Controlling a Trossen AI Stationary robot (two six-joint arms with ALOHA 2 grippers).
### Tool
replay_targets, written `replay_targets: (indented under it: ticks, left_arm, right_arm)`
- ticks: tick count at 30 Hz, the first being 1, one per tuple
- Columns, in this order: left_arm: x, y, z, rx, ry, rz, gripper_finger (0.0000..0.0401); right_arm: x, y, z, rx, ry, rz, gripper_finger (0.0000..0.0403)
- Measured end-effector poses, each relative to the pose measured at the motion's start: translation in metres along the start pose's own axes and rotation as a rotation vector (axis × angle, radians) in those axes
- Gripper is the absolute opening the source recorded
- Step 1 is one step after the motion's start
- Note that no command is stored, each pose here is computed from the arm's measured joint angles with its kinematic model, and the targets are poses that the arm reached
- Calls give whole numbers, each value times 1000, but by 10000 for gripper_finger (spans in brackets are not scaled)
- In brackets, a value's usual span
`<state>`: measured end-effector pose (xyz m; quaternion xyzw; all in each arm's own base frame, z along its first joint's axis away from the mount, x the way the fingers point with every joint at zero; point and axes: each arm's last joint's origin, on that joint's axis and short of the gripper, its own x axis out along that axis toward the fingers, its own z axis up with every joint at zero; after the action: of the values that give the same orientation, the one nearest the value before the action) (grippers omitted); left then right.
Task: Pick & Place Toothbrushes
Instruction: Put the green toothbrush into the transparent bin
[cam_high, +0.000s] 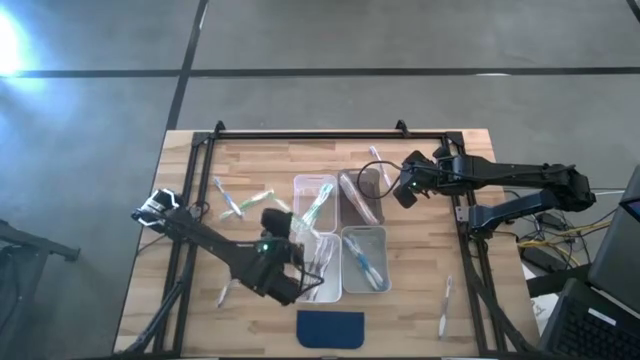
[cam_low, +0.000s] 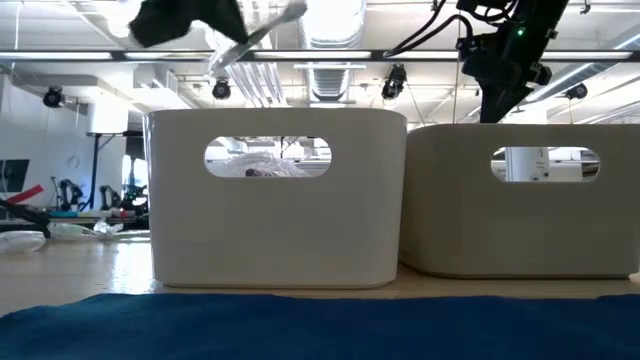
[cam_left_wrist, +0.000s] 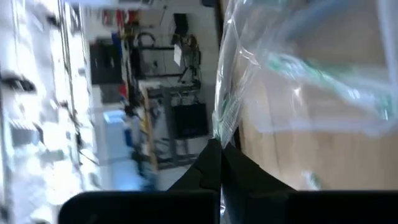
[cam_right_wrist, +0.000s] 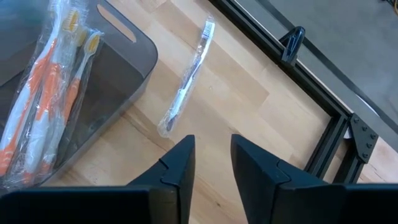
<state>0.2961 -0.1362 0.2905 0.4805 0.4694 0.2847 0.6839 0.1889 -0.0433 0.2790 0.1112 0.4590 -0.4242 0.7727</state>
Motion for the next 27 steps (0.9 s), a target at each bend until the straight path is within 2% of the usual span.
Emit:
replay_targets:
  ticks: [7, 14, 20, 25, 27]
  left_arm:
    - [8, 44, 11, -278, 19, -53, 0]
    - [25, 94, 8, -560, 29, -232, 0]
    - [57, 128, 0, -803, 20, -424, 0]
    - [86, 147, -8, -977, 46, -459, 0]
    - [96, 153, -12, -1028, 49, -511, 0]
  right_arm:
    - [0, 0, 0, 0, 0, 0, 107]
    - [-3, -4, 0, -48, -38, -38, 92]
    - [-15, -14, -1, -54, -103, -44, 67]
    - [-29, -23, -5, -33, -161, -3, 51]
    - [-34, -25, -8, -37, -184, 16, 46]
